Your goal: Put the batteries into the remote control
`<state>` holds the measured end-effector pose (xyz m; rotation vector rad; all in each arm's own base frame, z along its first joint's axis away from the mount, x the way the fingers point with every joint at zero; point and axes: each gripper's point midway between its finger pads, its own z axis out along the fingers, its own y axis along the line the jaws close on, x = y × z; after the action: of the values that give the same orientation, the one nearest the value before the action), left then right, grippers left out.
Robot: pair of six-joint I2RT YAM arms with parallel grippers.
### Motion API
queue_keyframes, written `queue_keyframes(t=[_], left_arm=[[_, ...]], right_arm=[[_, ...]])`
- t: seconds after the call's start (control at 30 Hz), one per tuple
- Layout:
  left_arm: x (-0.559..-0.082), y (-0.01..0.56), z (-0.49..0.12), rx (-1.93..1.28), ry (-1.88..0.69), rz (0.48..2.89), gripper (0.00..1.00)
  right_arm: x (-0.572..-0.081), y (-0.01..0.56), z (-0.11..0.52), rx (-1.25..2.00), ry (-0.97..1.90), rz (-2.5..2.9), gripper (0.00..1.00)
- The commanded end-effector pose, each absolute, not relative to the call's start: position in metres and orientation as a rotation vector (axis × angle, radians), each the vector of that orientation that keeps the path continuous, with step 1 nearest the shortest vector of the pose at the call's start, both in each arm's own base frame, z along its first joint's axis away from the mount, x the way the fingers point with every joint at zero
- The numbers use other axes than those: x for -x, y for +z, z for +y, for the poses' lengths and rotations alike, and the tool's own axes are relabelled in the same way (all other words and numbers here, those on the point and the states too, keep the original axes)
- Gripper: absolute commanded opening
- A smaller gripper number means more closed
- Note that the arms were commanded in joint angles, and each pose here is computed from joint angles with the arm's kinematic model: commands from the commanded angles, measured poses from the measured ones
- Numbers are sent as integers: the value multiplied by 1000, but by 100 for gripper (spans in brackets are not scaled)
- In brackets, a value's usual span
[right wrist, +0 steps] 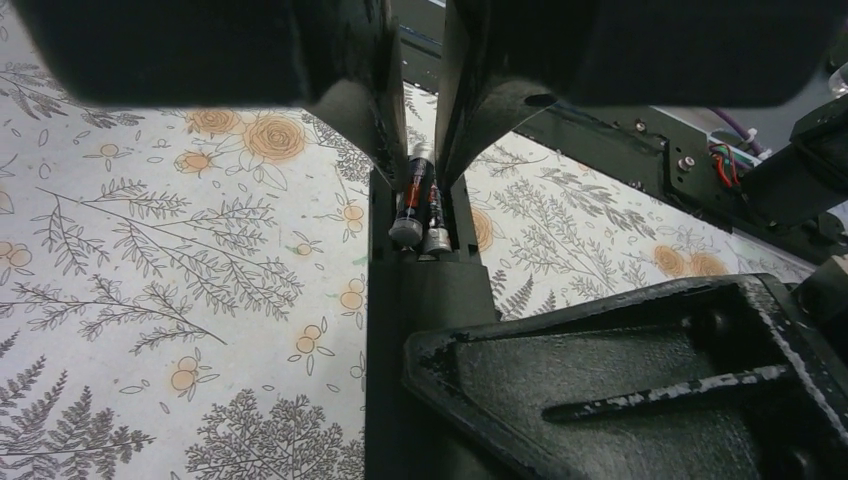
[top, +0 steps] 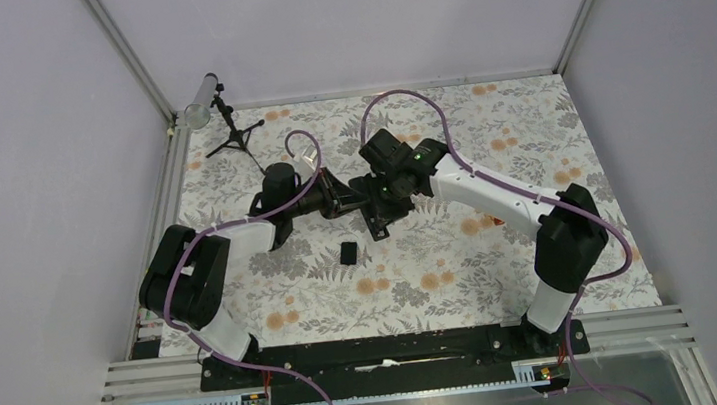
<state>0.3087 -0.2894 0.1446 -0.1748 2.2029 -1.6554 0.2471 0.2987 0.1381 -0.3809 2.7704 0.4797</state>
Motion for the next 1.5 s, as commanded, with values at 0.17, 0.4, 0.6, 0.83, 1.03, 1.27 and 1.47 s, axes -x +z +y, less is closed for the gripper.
queue_keyframes(t=[0.17, 0.4, 0.6, 0.83, 1.03, 1.27, 1.47], left_arm=[[-323, 166, -287, 141, -1667, 2133, 0], [-325, 169, -286, 138, -1684, 2118, 0], [-324, 166, -285, 134, -1689, 2126, 0], [-323, 168, -285, 122, -1693, 2127, 0], [-322, 170, -285, 102, -1707, 2124, 0], [-322, 156, -280, 88, -1611, 2190, 0], [-324, 149, -276, 51, -1518, 2241, 0]], right_arm=[[-255, 142, 293, 382, 441, 2770, 24], [-259, 147, 300, 381, 485, 2742, 26], [-262, 144, 305, 387, 506, 2731, 33], [-265, 136, 305, 411, 480, 2740, 27], [-263, 133, 306, 457, 490, 2740, 21], [-267, 129, 301, 490, 439, 2726, 14], [-261, 131, 313, 536, 549, 2721, 12]])
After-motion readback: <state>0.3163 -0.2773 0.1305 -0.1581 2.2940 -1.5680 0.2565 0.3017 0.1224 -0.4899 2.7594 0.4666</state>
